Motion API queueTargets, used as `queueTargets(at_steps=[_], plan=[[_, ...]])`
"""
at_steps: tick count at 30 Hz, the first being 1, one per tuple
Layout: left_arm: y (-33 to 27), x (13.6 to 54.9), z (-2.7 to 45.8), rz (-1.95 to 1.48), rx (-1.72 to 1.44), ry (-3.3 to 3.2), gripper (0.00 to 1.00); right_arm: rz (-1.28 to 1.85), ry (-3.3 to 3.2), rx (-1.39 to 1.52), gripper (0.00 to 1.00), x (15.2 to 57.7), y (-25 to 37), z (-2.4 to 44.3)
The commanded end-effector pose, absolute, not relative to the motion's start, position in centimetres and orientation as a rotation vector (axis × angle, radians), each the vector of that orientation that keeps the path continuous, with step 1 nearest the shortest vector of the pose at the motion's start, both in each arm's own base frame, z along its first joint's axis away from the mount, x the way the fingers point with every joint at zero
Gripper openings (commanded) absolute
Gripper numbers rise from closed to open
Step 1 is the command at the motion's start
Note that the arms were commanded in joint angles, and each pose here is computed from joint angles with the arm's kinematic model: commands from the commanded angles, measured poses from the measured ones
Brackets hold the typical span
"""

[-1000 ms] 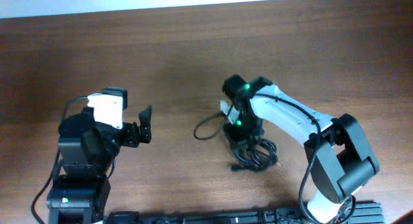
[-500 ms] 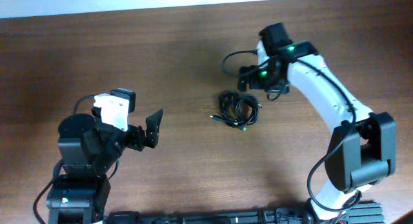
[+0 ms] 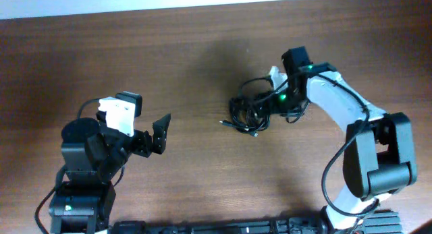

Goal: Untangle cables
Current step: 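Reach the right gripper down and grasp the black cable bundle, then lift the bundle with the right gripper toward the left gripper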

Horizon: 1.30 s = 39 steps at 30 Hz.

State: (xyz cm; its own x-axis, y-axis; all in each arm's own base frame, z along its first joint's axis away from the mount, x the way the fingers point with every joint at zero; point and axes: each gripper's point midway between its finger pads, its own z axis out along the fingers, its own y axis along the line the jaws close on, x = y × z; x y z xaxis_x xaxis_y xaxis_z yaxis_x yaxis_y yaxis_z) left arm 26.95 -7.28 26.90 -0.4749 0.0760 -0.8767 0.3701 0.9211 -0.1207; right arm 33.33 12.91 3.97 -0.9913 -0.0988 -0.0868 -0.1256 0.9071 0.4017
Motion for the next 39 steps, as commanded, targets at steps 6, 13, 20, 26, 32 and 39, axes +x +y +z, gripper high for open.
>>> queueTargets(at_steps=[6, 13, 20, 26, 32, 39], plan=[[-7.4, 26.9, 27.8, -0.356, 0.334, 2.026, 0.99, 0.714, 2.915, -0.269, 0.04, 32.6, 15.1, 1.3], [-8.2, 27.0, 28.6, -0.426, 0.33, 1.992, 0.99, 0.891, 2.472, -0.545, 0.04, 36.0, 18.6, 15.7], [-12.5, 26.0, 34.3, -0.746, 0.442, 1.75, 0.99, 0.915, 1.932, -0.852, 0.04, 30.4, 19.7, 30.7], [-12.6, 26.2, 36.2, -1.023, 0.133, 1.779, 0.99, 0.886, 1.546, -1.108, 0.04, 28.6, 21.2, 35.4], [-14.2, 24.8, 39.6, -1.259, 0.134, 1.692, 0.99, 0.816, 1.433, -1.123, 0.04, 29.4, 21.3, 37.2], [-15.4, 24.5, 39.4, -1.344, 0.13, 1.718, 0.99, 0.808, 1.473, -1.045, 0.04, 30.4, 21.0, 37.7]])
